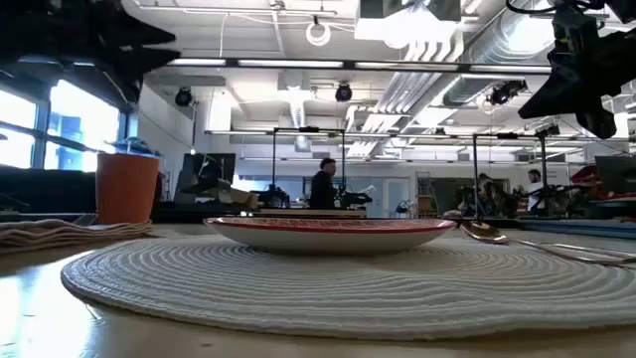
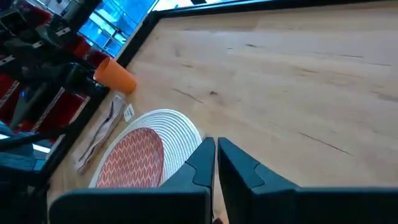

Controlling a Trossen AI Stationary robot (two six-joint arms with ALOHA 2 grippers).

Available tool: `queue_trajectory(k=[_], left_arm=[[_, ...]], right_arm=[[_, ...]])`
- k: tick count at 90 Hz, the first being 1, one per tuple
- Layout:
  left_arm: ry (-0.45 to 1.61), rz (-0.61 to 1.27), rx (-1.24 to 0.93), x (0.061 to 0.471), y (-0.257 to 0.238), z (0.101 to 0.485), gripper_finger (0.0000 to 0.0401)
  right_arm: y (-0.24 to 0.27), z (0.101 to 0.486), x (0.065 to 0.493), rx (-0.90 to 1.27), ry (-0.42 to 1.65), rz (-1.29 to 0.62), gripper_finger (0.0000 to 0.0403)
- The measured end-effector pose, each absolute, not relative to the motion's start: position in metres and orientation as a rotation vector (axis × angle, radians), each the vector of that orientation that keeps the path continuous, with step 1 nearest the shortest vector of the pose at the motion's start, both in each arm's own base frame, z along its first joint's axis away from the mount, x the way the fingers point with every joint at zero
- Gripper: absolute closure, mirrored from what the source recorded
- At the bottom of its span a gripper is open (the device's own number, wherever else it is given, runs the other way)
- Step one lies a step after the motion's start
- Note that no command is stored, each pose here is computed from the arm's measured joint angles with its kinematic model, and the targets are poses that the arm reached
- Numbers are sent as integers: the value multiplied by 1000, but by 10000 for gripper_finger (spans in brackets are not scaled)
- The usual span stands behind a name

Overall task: Set table place
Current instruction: Return to Home Position

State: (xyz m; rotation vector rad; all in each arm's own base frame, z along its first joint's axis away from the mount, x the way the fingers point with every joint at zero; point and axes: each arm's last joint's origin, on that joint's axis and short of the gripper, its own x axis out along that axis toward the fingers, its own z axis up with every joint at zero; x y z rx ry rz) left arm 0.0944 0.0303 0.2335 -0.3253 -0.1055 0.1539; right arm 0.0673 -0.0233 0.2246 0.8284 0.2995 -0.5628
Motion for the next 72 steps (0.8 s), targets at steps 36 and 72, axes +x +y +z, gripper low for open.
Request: queue_trajectory(k=[36,72], left_arm=[[-242,236,-73,78,26,238,324],[-295,167,-96,92,27,196,356]], right_arm=[[-24,223,66,823,310,-585,403],[-23,220,65,817,346,-598,403]])
